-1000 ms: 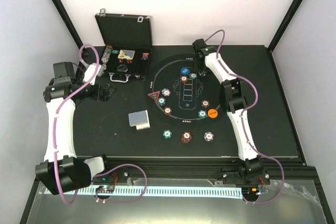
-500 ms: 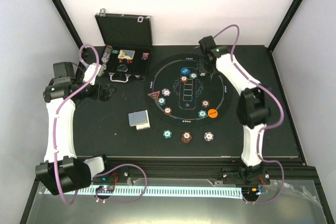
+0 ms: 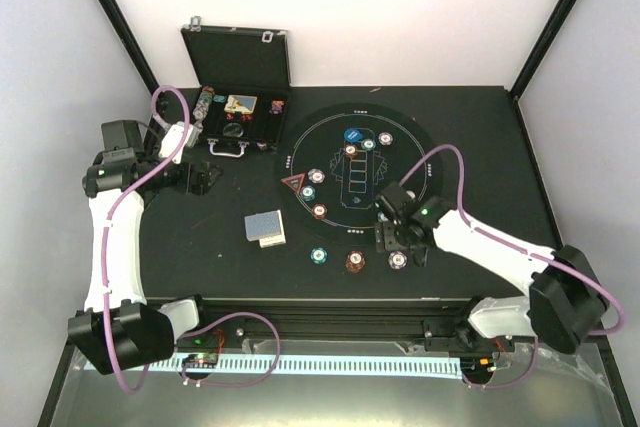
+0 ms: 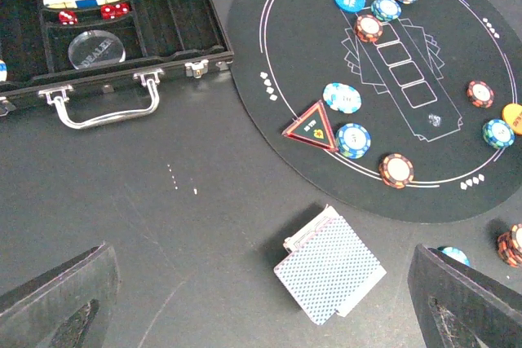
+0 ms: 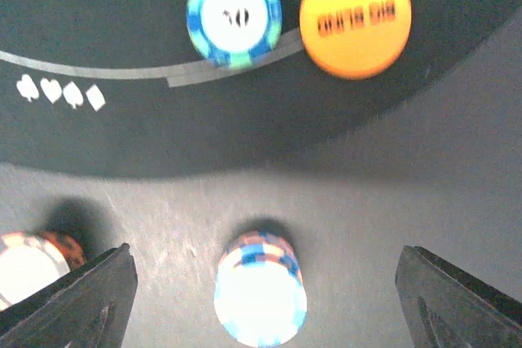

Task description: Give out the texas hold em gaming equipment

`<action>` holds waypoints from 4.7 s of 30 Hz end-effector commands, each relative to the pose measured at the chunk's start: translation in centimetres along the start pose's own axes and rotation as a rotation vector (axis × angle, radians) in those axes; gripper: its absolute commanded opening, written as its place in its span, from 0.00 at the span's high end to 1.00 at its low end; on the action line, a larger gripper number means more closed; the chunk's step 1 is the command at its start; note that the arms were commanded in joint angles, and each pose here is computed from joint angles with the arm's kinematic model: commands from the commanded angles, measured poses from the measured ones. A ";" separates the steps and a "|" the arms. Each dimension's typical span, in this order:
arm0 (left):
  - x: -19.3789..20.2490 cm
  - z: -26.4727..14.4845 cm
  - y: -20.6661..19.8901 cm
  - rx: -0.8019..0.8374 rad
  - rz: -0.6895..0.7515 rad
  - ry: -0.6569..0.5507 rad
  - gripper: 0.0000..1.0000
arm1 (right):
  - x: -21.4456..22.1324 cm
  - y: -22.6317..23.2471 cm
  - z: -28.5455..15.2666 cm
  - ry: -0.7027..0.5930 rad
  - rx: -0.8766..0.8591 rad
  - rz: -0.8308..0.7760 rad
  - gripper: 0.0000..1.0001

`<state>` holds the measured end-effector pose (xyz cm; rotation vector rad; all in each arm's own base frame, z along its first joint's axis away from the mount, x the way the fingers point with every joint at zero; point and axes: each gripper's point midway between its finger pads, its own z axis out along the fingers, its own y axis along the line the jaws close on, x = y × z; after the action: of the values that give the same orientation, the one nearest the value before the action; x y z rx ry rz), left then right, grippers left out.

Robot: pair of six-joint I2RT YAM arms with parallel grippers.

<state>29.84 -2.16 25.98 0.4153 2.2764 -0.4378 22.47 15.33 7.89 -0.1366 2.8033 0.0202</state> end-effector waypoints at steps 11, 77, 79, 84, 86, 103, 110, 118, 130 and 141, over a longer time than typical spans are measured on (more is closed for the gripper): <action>0.3 0.0 -0.3 0.025 0.032 0.000 0.01 | 6.2 0.2 2.8 0.083 -0.027 0.053 0.11; 0.5 -0.2 -0.3 0.012 0.033 0.007 0.01 | -2.1 -2.0 -2.1 -0.055 0.026 0.032 0.74; 0.5 -0.2 -0.3 0.009 0.032 0.009 0.01 | -3.8 -3.3 -2.1 -0.073 0.037 0.066 0.75; 0.7 -0.2 -0.2 0.004 0.036 0.015 0.01 | -8.3 -6.9 -0.6 -0.101 0.088 0.162 0.75; 0.7 -0.2 -0.2 0.003 0.036 0.019 0.01 | -9.8 -7.6 0.7 -0.094 0.093 0.192 0.75; 1.2 -0.1 -1.1 0.055 0.088 0.027 0.01 | -13.5 -7.5 9.3 0.011 0.137 0.202 0.77; 2.2 0.7 -2.2 0.142 0.161 0.031 0.01 | -13.2 -7.8 10.3 0.029 0.150 0.199 0.58; 4.4 2.2 -4.1 0.261 0.319 0.038 0.01 | -14.8 -7.5 6.7 -0.053 0.123 0.212 0.12; 10.9 7.3 -6.9 0.354 0.631 0.212 0.01 | -7.1 2.5 -0.5 -0.205 -0.160 0.125 0.00; 14.2 9.9 -6.6 0.396 0.799 0.244 0.01 | 1.2 5.1 1.8 -0.190 -0.336 0.094 0.00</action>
<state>22.74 -9.88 10.43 1.4729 2.1400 -0.5066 20.86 19.19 5.41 -0.1420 2.6581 0.3897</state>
